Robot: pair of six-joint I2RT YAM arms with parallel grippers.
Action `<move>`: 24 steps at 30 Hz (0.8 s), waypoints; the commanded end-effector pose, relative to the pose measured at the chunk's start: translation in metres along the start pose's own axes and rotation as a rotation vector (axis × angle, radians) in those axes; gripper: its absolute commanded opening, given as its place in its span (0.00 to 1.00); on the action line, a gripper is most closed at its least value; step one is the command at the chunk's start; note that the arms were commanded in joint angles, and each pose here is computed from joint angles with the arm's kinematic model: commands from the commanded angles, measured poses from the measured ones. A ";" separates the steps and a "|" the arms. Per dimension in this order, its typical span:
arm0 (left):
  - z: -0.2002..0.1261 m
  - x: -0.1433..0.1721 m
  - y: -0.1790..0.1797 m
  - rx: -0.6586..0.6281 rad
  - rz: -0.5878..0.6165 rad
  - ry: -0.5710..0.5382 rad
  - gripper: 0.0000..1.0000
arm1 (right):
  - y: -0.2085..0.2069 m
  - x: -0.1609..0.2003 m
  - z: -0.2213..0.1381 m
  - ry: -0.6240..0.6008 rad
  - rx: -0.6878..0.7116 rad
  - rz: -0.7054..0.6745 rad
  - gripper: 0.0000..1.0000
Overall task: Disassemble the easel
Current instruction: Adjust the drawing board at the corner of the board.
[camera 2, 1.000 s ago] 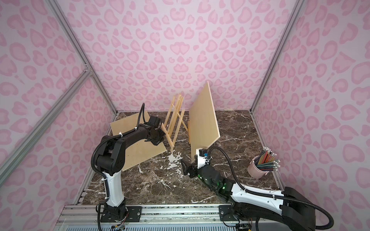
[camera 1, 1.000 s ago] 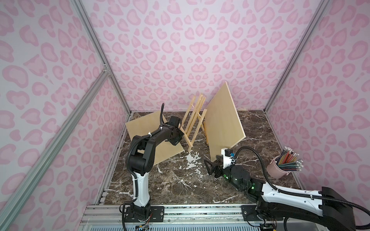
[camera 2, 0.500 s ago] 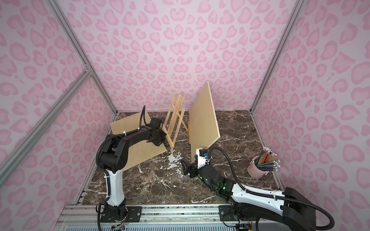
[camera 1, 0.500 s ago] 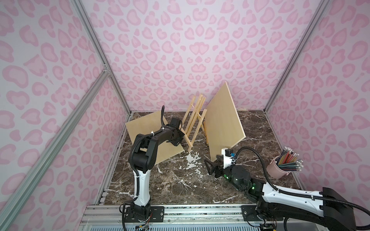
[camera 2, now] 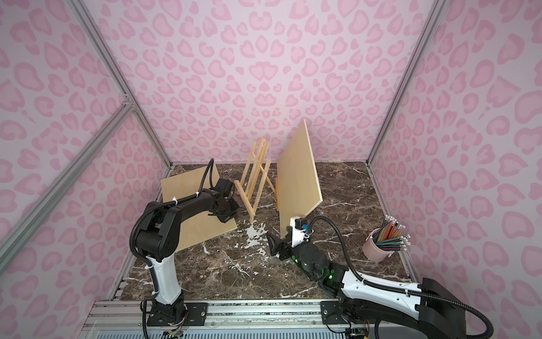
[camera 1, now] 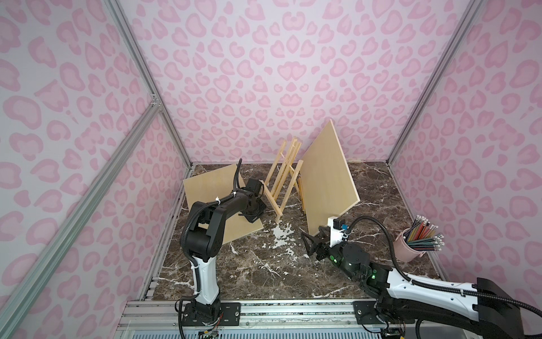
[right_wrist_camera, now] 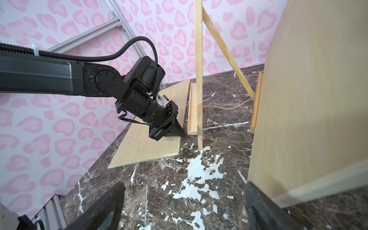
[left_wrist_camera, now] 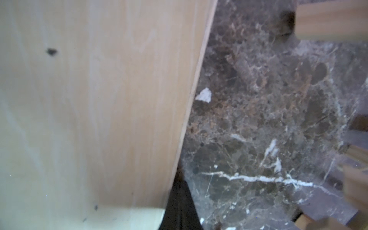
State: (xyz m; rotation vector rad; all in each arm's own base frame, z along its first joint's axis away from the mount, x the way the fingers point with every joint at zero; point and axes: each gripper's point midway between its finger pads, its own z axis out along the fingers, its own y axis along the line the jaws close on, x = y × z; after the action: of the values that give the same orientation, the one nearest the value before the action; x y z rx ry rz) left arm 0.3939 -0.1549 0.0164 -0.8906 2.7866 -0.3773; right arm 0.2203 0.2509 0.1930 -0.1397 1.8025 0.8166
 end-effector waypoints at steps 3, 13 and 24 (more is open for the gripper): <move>-0.008 0.020 0.061 -0.221 0.087 0.046 0.02 | -0.003 -0.004 -0.002 -0.028 0.008 0.013 0.94; -0.048 0.022 0.085 -0.254 0.099 0.013 0.02 | -0.007 -0.006 -0.004 -0.043 0.026 0.027 0.94; -0.162 -0.107 0.102 -0.292 -0.078 -0.254 0.06 | -0.008 -0.005 -0.003 -0.039 0.027 0.036 0.94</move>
State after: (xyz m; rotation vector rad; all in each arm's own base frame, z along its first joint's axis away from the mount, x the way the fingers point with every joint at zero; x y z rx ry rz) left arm 0.3920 -0.0252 0.1459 -0.9482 2.6187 -0.0225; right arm 0.2222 0.2438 0.1950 -0.0878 1.7917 0.8205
